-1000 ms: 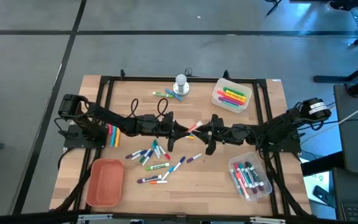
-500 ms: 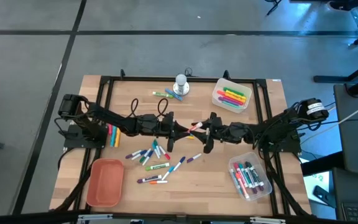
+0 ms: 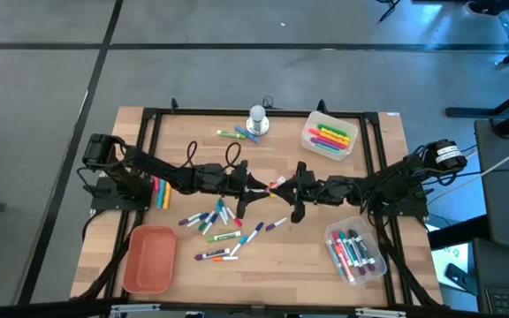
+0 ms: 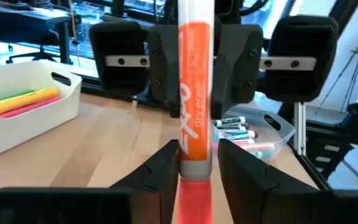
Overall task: Pick & Place Markers
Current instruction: Put the medium orange marker pen into the transparent bin
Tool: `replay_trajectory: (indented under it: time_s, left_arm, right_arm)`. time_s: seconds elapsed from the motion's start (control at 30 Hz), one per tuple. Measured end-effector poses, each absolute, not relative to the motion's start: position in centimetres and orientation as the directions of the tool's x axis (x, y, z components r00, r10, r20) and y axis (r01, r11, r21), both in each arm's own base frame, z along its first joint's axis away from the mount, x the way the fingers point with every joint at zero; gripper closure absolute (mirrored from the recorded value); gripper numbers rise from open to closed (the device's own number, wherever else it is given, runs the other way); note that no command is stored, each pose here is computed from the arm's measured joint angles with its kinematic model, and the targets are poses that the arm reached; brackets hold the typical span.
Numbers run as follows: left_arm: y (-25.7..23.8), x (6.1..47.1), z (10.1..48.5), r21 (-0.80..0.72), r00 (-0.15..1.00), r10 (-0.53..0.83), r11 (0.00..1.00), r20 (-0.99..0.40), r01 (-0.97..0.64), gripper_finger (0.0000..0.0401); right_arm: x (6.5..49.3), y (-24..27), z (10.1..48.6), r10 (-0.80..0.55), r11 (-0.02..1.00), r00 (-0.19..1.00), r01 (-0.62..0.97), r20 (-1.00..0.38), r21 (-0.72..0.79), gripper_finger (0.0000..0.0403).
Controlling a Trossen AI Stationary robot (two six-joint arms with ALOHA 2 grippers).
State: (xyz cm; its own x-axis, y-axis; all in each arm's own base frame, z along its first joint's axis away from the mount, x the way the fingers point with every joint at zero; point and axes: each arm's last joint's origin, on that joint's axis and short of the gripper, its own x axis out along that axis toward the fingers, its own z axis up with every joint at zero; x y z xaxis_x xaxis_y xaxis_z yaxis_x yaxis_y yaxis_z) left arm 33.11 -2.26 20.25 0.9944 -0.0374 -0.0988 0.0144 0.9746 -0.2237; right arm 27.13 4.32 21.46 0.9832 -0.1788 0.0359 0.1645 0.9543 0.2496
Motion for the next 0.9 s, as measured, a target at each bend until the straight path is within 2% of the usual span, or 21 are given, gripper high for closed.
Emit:
replay_trajectory:
  time_s: [0.17, 0.3, 0.5, 0.67, 0.77, 0.9]
  left_arm:
    - [-2.9, 33.0, 20.1, -0.204, 0.992, -0.054, 0.978, -0.111, 0.03, 0.0286]
    - [-3.0, 33.0, 19.9, -0.196, 0.988, -0.066, 0.98, -0.136, 0.038, 0.0289]
    - [-3.0, 32.9, 19.2, -0.126, 0.975, -0.072, 0.991, -0.21, 0.046, 0.028]
    - [-3.0, 32.8, 18.8, -0.104, 0.969, -0.055, 0.994, -0.242, 0.031, 0.0258]
    - [-2.7, 32.8, 18.7, -0.076, 0.967, 0.025, 0.996, -0.252, -0.046, 0.0243]
    - [-2.3, 32.6, 18.2, -0.027, 0.943, 0.146, 0.986, -0.297, -0.162, 0.0231]
  right_arm:
    - [27.7, 4.6, 22.5, -0.144, 0.963, 0.989, 0.129, 0.046, 0.239, 0.0344]
    - [28.4, 4.9, 22.9, -0.14, 0.966, 0.99, 0.14, -0.014, 0.218, 0.0344]
    - [29.5, 5.2, 25.6, -0.156, 0.97, 0.943, 0.203, -0.294, 0.135, 0.0344]
    - [29.0, 5.4, 28.5, -0.172, 0.958, 0.78, 0.275, -0.602, 0.081, 0.0344]
    - [27.6, 5.7, 29.5, -0.151, 0.947, 0.643, 0.311, -0.751, 0.075, 0.0344]
    - [25.5, 6.7, 30.2, -0.116, 0.921, 0.471, 0.381, -0.875, 0.083, 0.034]
